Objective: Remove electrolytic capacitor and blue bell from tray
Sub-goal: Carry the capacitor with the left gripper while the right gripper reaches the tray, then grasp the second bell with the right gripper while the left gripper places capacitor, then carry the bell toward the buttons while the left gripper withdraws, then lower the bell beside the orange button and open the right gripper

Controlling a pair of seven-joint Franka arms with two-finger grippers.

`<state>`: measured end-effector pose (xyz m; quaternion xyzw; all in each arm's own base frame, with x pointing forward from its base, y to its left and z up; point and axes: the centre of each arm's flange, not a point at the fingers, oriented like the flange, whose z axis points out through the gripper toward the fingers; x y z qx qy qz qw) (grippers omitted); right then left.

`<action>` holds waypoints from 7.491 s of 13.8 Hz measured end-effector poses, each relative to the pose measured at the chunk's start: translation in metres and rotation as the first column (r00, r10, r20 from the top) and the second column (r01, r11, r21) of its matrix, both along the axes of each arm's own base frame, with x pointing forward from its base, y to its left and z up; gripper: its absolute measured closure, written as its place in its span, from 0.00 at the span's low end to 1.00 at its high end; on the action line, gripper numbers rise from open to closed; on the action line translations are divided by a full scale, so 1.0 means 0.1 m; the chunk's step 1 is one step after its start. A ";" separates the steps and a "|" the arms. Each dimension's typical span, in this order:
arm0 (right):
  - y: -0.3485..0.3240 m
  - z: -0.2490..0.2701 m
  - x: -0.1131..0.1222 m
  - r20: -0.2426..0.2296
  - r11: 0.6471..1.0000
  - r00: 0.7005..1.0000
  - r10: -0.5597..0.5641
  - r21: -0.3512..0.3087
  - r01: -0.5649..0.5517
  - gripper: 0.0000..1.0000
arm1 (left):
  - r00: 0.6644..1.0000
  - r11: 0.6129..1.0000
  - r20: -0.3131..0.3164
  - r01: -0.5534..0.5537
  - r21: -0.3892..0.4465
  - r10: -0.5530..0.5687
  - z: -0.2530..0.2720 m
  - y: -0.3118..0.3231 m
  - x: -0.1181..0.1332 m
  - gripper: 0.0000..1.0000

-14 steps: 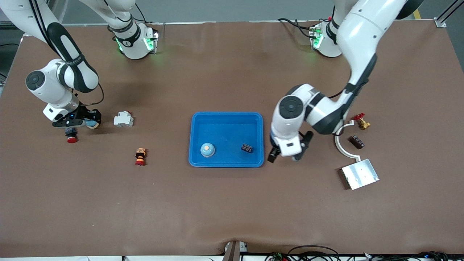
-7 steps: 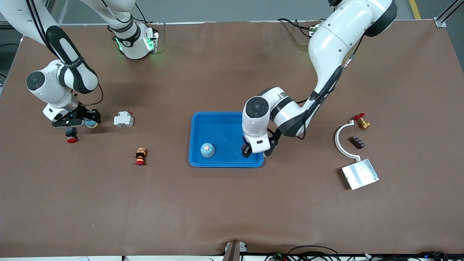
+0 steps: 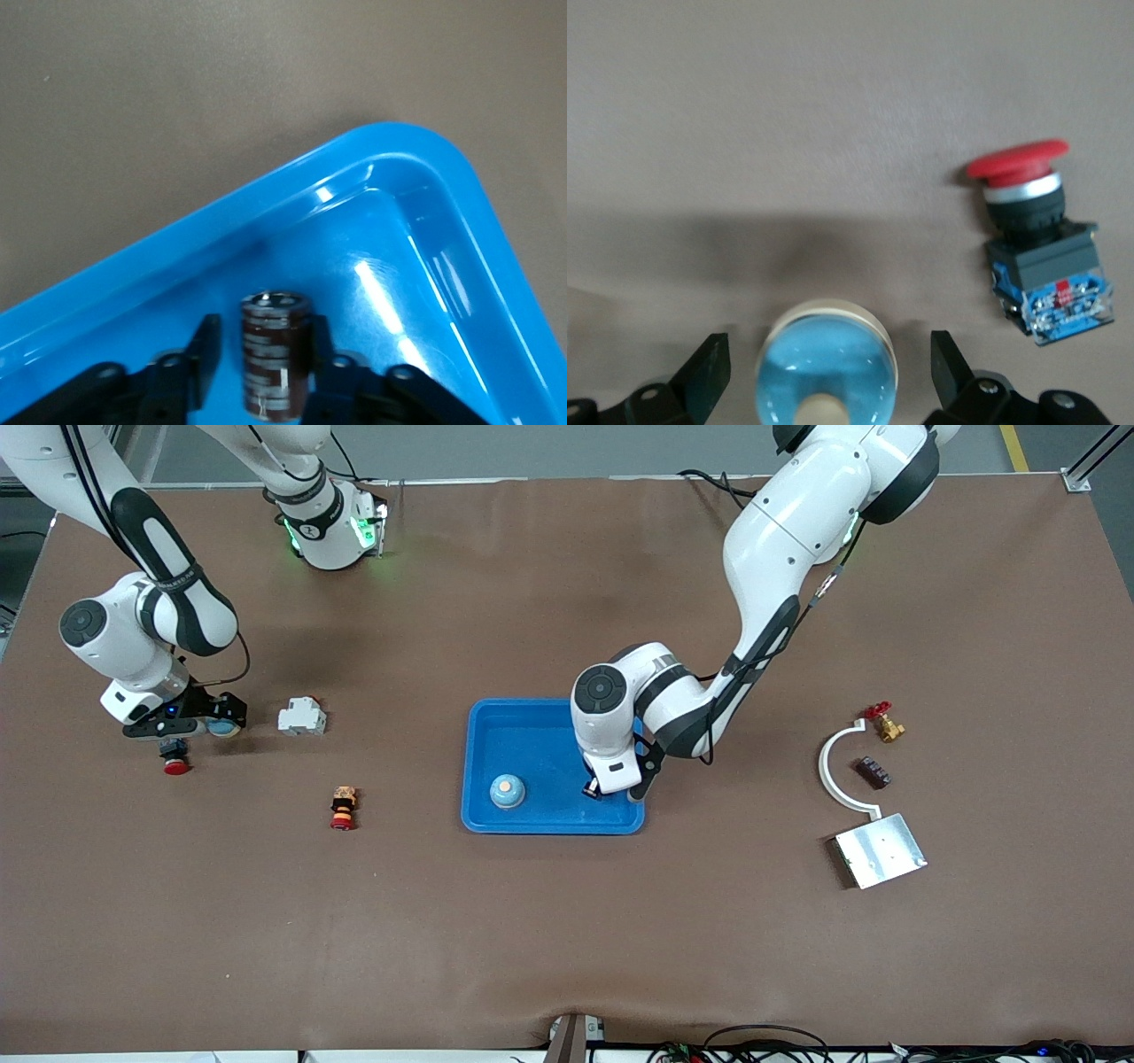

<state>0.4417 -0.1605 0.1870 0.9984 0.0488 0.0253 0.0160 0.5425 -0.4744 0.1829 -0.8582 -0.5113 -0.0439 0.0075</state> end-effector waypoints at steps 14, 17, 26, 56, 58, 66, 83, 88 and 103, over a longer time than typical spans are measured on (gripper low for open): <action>4.26 1.41 0.73 -0.038 0.845 0.847 -0.530 0.056 0.531 0.00 | 0.994 0.995 0.050 0.102 -0.010 -0.102 1.34 1.37 0.82 0.67; 4.84 1.20 0.90 -0.038 0.799 0.802 -0.597 0.061 0.598 0.00 | 0.976 0.976 -0.041 0.215 0.038 -0.214 1.09 1.92 0.69 0.67; 5.49 0.29 1.43 -0.035 0.724 0.725 -0.687 0.049 0.688 0.00 | 0.929 0.922 -0.151 0.360 0.144 -0.339 0.35 2.97 0.47 0.67; 5.24 0.95 1.85 -0.102 0.779 0.777 -0.622 0.019 0.626 0.34 | 0.728 0.710 -0.196 0.685 0.164 -0.657 3.00 3.45 1.16 0.00; 4.72 1.04 2.03 -0.114 0.825 0.820 -0.560 0.009 0.565 0.34 | 0.714 0.697 -0.173 0.700 0.154 -0.679 3.20 3.51 1.12 0.00; 2.68 0.77 1.79 -0.148 0.948 0.939 -0.311 0.021 0.317 0.34 | 0.629 0.612 -0.130 0.776 0.152 -0.766 3.88 3.74 0.92 0.00; 1.29 0.10 1.43 -0.131 0.979 0.973 -0.192 0.045 0.199 0.34 | 0.544 0.543 -0.043 0.839 0.040 -0.838 4.72 4.44 -0.25 0.00; 1.26 -0.05 1.46 -0.138 0.978 0.971 -0.196 0.042 0.203 0.34 | 0.534 0.533 -0.048 0.845 0.031 -0.844 4.68 4.41 -0.26 0.00; 1.23 0.02 1.84 -0.095 0.978 0.975 -0.199 0.049 0.204 0.00 | 0.528 0.526 -0.040 0.849 0.042 -0.849 4.74 4.36 -0.23 0.00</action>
